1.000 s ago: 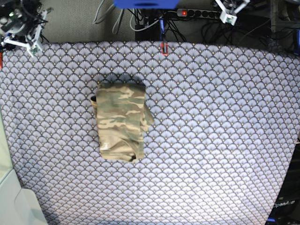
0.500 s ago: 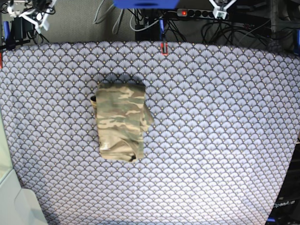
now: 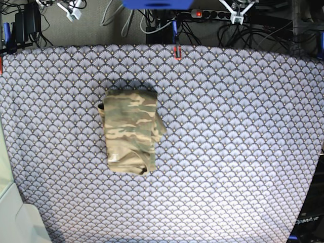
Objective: Fold the T-shirt properly
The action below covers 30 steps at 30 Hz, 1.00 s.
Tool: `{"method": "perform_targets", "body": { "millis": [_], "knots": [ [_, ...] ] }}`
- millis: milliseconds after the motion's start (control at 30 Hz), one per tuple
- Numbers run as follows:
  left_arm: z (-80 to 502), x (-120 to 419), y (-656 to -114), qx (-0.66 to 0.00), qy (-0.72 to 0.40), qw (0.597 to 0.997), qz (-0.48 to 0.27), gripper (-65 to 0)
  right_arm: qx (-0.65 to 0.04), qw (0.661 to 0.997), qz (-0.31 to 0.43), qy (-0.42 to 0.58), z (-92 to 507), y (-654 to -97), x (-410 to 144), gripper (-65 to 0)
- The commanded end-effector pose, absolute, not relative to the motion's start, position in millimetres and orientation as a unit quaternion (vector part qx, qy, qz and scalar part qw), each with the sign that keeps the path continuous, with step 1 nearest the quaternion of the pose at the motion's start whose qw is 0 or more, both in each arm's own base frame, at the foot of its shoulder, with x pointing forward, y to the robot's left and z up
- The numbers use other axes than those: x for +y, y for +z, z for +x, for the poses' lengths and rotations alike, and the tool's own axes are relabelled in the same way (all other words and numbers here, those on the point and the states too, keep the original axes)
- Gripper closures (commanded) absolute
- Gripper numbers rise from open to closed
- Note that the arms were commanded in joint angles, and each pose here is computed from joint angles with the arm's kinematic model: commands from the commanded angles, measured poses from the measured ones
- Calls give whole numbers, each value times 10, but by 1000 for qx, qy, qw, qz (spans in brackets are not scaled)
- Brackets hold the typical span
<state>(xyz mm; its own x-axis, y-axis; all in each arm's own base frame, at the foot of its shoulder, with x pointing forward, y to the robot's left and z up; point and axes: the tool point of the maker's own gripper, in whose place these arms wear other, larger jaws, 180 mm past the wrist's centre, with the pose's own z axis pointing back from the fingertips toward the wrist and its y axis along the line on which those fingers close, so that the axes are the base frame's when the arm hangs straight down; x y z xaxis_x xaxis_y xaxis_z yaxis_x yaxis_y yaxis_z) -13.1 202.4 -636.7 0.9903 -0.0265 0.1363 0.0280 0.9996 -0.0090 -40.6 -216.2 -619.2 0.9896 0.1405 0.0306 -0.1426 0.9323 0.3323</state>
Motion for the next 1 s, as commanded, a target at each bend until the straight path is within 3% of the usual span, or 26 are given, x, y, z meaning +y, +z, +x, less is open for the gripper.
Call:
{"method": "perform_targets", "body": {
  "millis": [0,100,333,533,967],
  "knots": [
    [-280,1984,-6402,-64,-32,997,-6,-6,-6,989,130,67,-434,-6240,-2320,-56],
    [-297,1935,-6497,-77,-68,995,0,-6,-34,996,53,58,-366,-6365,-2447,-57],
    [-97,1675,-6609,-44,9,999,-12,-6,-71,995,-48,42,-199,-6495,-2269,-58],
    [50,1631,-6616,-52,46,997,-15,-6,-94,995,-33,32,-126,-6541,-1835,-58],
    [195,1454,-6622,-64,50,996,-29,-6,-110,993,-40,-2,52,-6535,-1895,-58]
  ]
}}
